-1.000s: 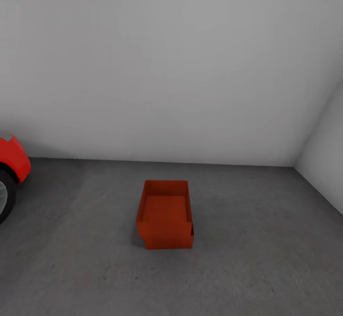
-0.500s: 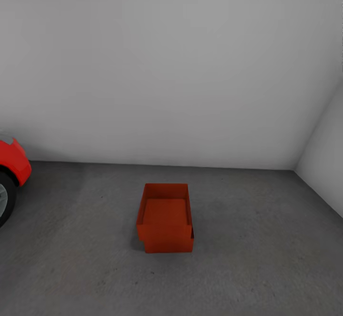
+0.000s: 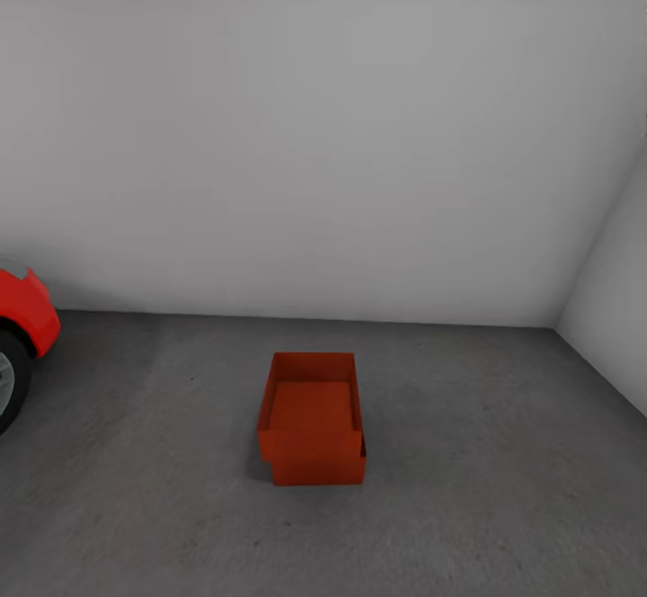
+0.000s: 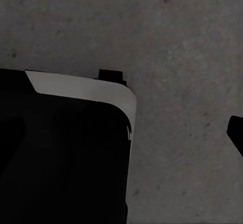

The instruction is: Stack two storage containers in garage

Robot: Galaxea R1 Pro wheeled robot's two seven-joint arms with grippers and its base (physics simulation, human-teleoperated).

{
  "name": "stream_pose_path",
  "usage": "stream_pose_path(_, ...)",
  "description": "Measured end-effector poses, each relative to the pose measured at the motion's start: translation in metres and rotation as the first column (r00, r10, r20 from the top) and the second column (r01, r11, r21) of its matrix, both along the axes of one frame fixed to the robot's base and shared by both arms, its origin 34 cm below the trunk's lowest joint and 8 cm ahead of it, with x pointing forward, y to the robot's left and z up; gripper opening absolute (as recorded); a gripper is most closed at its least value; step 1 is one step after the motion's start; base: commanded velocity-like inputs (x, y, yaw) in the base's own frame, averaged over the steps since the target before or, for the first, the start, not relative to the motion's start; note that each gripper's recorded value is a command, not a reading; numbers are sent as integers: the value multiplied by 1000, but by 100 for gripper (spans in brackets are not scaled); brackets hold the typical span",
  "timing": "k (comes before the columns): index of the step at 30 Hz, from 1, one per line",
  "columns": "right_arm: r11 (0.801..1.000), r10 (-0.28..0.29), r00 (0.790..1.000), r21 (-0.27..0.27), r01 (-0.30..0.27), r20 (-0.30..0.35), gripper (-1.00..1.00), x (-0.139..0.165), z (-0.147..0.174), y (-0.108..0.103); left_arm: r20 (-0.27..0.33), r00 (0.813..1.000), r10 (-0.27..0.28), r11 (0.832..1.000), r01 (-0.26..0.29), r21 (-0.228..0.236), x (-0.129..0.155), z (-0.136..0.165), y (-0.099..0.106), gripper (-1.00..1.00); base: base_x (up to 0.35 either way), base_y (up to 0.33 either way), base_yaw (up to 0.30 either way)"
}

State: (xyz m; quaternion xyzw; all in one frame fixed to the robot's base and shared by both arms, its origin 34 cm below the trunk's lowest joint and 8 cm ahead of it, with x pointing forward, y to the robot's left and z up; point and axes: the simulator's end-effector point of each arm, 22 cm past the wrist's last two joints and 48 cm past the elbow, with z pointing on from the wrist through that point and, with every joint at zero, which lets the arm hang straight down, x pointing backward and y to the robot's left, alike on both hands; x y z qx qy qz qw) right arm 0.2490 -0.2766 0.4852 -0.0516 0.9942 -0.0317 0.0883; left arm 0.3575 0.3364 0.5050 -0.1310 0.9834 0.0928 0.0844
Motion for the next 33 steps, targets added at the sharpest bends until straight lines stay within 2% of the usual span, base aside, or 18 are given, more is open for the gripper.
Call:
stream_pose_path(2,1000,-3,1000,1,3,3,100,1,0,1,-4,1000,0,1000,0,-5,-5,-1,-4,100,0,0,0)
stream_pose_path(5,1000,-12,1000,3,12,8,100,3,1,1,-30,1000,-4,1000,4,-2,-36,-6,-4,100,0,0,0)
stream_pose_path(12,999,-47,999,1,47,22,100,7,2,-2,4,1000,-2,1000,2,26,-73,-10,3,100,0,0,0)
stream_pose_path(33,999,-50,997,-5,51,57,100,20,7,-9,60,998,-13,999,11,31,-58,-4,2,100,0,0,0)
